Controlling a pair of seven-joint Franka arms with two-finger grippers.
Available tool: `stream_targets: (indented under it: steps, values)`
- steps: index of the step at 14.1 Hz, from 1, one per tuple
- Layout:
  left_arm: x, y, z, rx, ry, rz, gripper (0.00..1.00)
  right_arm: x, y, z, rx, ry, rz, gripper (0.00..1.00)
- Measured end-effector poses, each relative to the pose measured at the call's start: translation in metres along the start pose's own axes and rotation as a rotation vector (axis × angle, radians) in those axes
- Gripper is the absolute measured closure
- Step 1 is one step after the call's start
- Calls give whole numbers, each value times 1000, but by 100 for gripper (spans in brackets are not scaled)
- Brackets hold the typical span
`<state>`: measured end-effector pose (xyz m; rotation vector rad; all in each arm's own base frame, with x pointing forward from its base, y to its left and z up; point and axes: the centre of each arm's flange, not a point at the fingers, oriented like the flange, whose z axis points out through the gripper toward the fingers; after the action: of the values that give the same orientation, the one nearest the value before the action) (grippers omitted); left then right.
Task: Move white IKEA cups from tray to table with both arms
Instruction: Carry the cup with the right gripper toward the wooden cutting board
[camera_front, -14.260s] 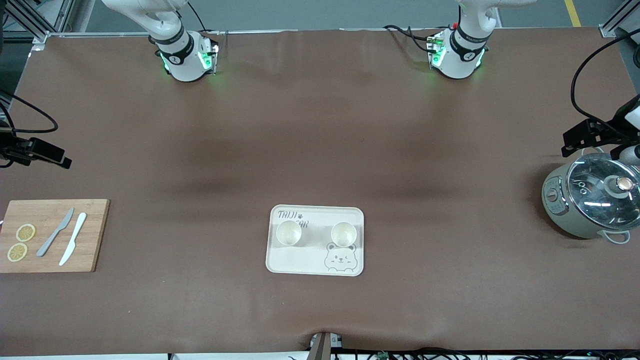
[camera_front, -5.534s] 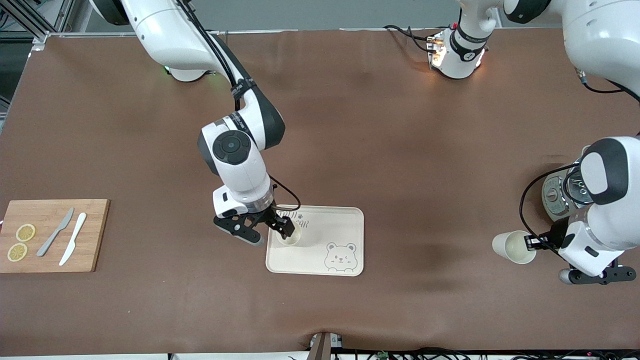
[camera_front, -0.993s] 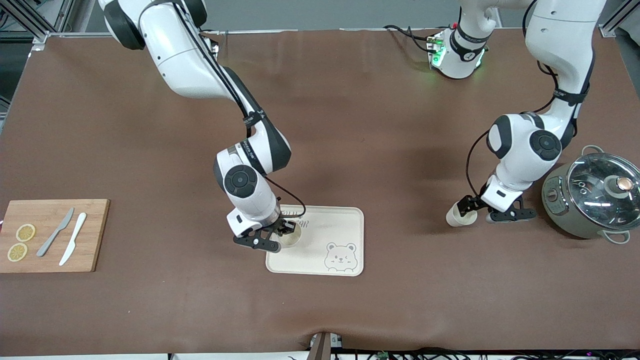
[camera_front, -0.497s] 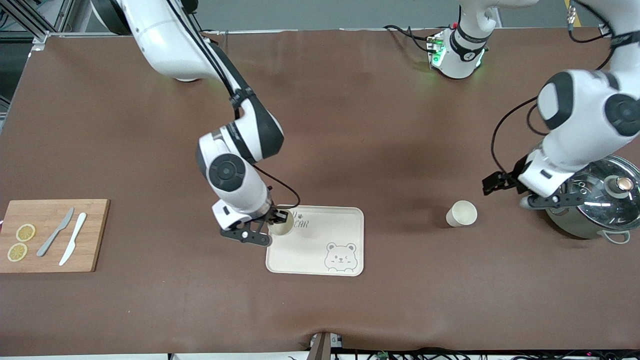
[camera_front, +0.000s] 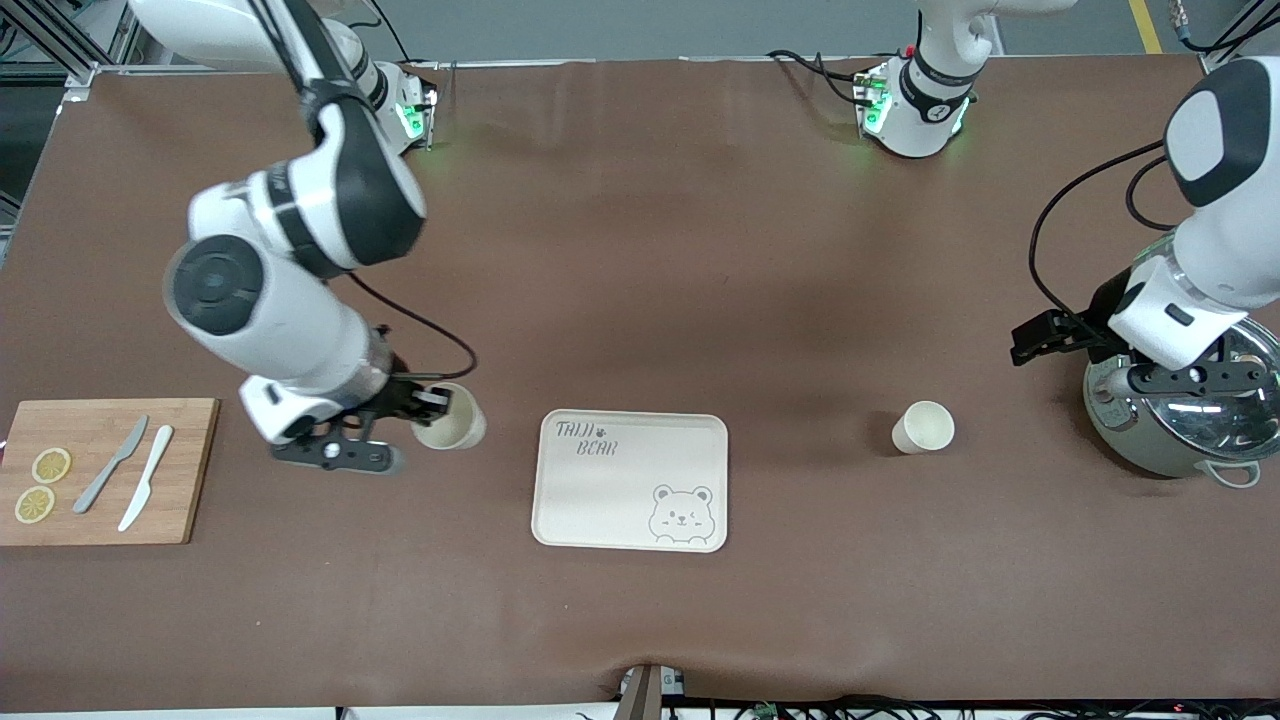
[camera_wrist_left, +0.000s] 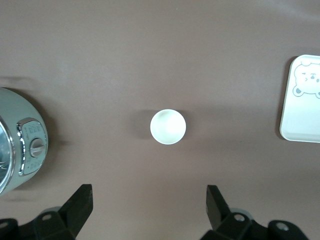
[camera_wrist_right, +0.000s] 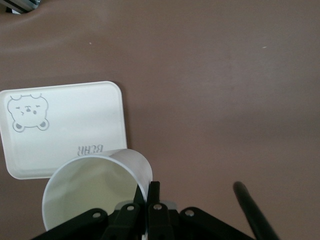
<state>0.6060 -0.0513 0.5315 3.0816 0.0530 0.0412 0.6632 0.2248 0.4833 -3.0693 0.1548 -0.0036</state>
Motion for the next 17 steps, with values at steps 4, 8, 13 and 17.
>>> stream_targets:
  steps: [4,8,13,17]
  values:
    - [3,-9,-29,-1,30,-12,0,13,67,-13,-5,-26,-67,97]
    - [2,-19,-49,-2,63,-16,0,23,126,-17,-5,-48,-115,97]
    - [-3,-13,-77,-4,69,-4,0,21,182,-19,2,-65,-191,97]
    - [-8,-5,-92,-6,63,12,0,18,215,-3,3,-75,-219,97]
